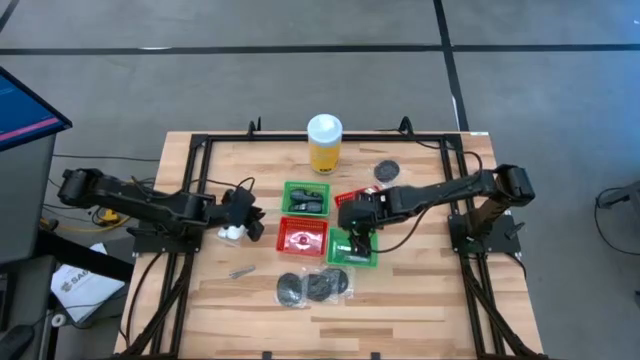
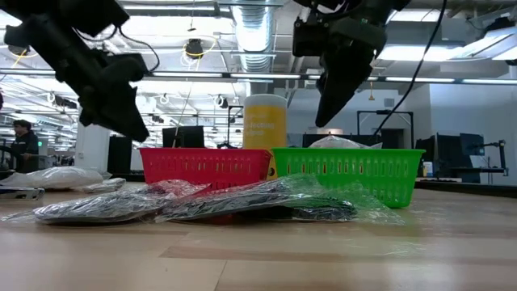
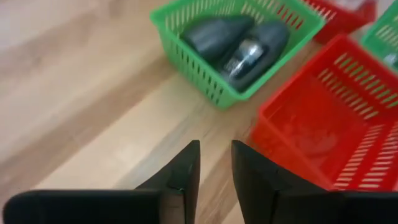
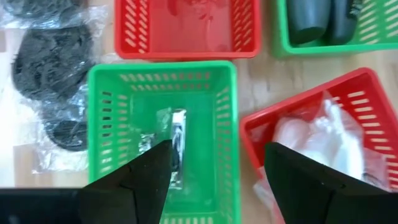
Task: Pick & Place Travel size toiletries
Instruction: Put the nail cutter into the right green bin
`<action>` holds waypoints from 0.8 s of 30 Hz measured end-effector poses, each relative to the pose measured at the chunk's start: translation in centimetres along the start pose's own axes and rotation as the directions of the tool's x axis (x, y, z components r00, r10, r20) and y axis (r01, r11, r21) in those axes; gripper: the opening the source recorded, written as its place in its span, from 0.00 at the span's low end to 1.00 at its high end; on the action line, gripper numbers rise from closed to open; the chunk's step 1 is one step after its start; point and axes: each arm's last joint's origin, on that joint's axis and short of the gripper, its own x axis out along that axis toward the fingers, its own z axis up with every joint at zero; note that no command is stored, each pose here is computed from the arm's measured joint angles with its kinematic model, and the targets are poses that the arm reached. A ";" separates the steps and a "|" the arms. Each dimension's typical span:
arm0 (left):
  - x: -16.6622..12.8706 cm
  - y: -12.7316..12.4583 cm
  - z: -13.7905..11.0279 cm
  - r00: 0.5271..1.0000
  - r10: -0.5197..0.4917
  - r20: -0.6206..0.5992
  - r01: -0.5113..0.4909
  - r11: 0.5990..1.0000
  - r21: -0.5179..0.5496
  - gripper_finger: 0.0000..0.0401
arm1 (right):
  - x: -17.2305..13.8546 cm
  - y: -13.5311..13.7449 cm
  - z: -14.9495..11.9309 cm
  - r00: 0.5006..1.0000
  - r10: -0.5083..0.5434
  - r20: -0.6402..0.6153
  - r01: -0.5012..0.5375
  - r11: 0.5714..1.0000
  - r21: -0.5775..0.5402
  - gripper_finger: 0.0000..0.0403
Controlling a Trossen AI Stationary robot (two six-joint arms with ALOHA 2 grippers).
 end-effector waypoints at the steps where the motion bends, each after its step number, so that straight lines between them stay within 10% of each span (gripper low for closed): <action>1: 0.3 0.1 0.0 1.000 0.003 -0.019 -0.003 1.000 -0.003 0.21 | 0.0 0.2 -0.1 1.000 0.002 -0.003 -0.002 1.000 -0.005 0.59; 24: 3.0 3.2 -0.2 0.951 0.070 -0.300 -0.097 0.992 -0.075 0.37 | -0.1 1.0 -0.3 1.000 0.012 -0.010 -0.012 1.000 -0.022 0.59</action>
